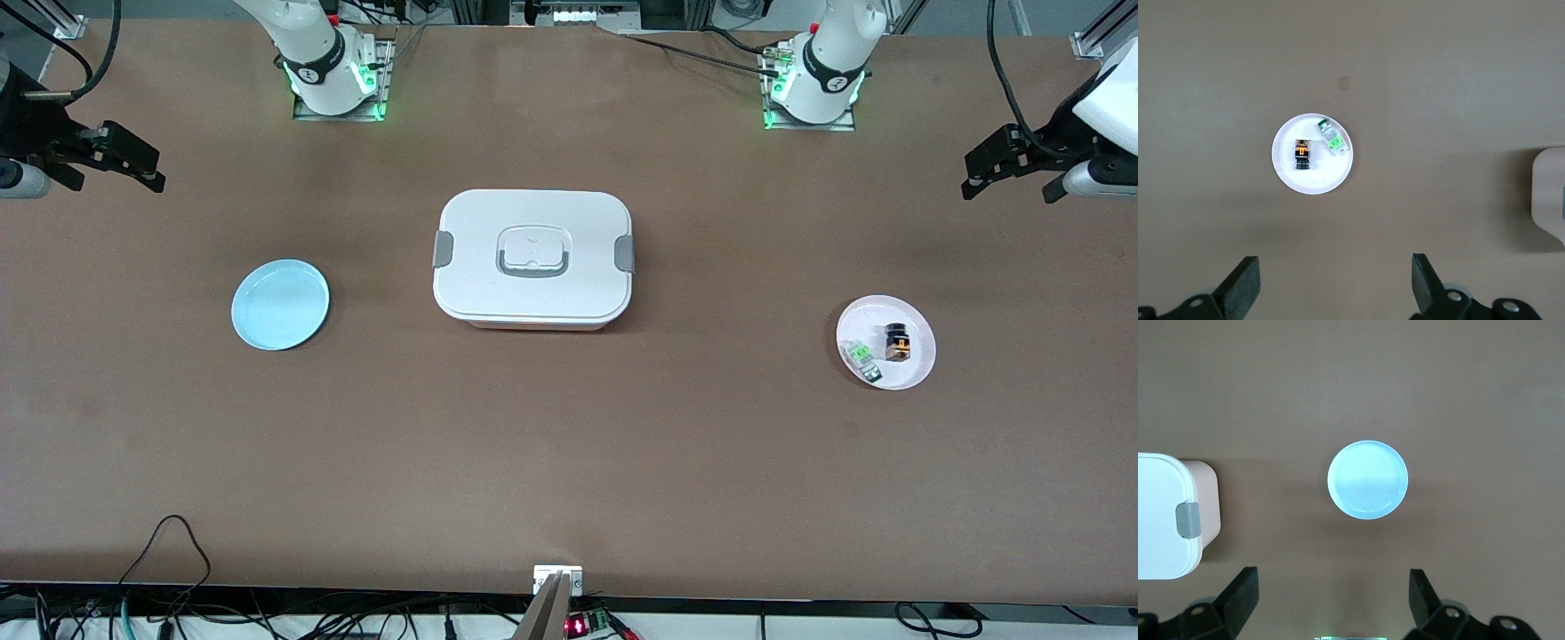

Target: Transfer orange switch to right arm and place

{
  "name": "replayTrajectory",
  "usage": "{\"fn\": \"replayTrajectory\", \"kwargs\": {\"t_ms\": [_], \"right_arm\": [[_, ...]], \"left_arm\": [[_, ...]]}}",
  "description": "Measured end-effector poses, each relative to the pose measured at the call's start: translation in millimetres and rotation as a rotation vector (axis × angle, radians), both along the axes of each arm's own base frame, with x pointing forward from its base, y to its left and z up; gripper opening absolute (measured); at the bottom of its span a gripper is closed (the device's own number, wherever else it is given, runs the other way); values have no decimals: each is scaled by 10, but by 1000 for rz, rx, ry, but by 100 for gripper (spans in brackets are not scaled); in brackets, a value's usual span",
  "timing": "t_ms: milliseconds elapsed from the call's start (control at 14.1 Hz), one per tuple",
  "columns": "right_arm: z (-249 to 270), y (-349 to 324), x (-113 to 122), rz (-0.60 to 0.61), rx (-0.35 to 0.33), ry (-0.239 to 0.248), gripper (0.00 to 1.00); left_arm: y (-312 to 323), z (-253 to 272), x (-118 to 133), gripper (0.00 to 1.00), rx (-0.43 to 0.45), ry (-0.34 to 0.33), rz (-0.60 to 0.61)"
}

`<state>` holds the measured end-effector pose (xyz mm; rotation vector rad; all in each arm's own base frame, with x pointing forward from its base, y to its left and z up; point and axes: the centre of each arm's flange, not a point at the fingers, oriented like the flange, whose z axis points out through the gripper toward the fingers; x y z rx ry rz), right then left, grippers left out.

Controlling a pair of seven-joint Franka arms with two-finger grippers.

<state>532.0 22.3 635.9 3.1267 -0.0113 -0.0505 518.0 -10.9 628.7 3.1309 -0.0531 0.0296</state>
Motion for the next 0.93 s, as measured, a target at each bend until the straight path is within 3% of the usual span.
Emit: {"fn": "replayTrajectory", "kwargs": {"t_ms": [925], "right_arm": [[-35, -16, 19, -3, 0, 7, 100]], "left_arm": [[10, 18, 1, 100, 0, -4, 2]]}}
